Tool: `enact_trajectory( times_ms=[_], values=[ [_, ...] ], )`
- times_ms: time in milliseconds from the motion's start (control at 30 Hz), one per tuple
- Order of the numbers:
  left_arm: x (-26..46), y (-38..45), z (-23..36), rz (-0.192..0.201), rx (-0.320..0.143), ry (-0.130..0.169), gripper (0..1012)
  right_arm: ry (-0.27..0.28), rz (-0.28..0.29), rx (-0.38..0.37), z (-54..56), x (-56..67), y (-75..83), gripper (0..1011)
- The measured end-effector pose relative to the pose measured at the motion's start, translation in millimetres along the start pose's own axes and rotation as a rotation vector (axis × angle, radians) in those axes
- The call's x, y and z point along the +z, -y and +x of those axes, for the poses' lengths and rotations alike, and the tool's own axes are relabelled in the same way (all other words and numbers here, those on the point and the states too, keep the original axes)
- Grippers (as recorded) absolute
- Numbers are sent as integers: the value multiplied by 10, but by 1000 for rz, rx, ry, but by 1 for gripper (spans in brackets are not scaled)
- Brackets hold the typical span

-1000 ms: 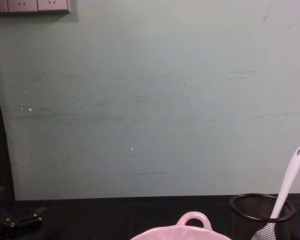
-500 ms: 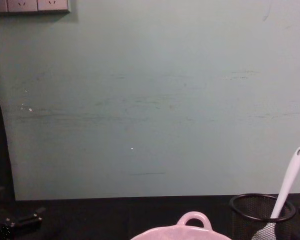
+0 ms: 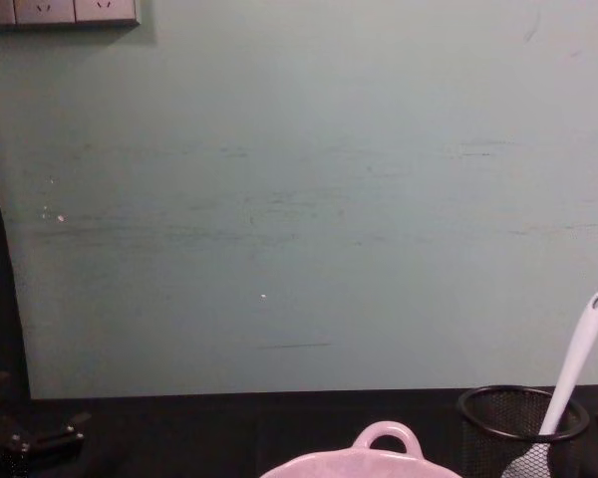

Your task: Use the one hand to pick up the spoon and stir the clear water in the bowl.

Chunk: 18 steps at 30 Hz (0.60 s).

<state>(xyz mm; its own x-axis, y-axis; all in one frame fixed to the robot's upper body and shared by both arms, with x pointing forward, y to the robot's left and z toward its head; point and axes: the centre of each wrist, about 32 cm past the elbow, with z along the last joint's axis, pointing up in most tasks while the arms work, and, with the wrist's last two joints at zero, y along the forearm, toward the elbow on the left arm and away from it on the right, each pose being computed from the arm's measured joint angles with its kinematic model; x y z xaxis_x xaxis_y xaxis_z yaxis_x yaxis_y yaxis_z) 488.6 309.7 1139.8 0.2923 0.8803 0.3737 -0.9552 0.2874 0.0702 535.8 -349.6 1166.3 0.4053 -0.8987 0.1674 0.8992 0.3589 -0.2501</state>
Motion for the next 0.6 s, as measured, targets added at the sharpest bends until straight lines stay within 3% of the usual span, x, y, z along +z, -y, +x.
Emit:
enact_trajectory(
  times_ms=[600],
  values=[
    [0,0,0,0,0,0,1005,0,0,1,0,0,0,1002]
  ],
)
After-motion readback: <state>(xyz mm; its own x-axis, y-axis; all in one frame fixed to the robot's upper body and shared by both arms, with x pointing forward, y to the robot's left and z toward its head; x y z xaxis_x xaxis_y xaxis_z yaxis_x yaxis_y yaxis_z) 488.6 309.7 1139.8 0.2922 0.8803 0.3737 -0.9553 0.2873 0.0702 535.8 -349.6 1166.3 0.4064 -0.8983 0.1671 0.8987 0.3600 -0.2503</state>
